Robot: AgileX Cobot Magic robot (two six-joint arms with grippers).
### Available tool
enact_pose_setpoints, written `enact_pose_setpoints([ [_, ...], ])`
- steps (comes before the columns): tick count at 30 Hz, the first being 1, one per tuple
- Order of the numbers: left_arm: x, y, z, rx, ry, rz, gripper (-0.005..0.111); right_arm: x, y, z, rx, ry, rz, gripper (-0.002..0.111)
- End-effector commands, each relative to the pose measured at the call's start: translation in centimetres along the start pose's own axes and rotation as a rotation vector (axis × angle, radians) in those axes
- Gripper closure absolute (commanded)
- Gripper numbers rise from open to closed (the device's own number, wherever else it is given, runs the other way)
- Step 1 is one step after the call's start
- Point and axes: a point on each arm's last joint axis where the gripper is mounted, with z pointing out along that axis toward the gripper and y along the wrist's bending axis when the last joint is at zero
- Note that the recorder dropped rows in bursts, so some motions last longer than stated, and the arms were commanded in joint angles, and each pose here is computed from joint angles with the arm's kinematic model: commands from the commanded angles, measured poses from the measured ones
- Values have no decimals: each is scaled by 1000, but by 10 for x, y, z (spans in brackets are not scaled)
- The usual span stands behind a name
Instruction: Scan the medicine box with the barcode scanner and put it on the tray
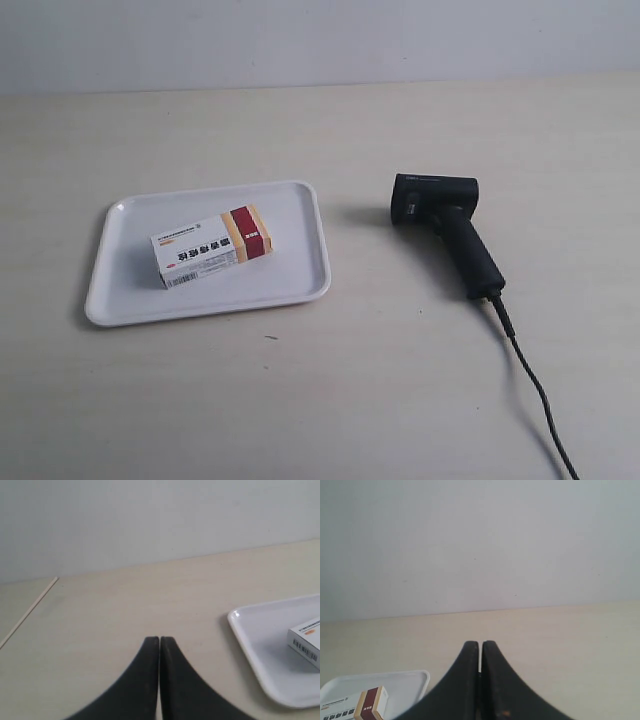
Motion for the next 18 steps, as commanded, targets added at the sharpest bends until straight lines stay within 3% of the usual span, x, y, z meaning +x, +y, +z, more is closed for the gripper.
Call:
enact_pose_setpoints([
  [1, 4, -2, 0, 17, 34, -54, 104, -1, -1, -1, 6, -12, 2, 105],
  [18, 9, -3, 0, 27, 87, -99, 104, -1, -1, -1, 6, -12, 2, 105],
])
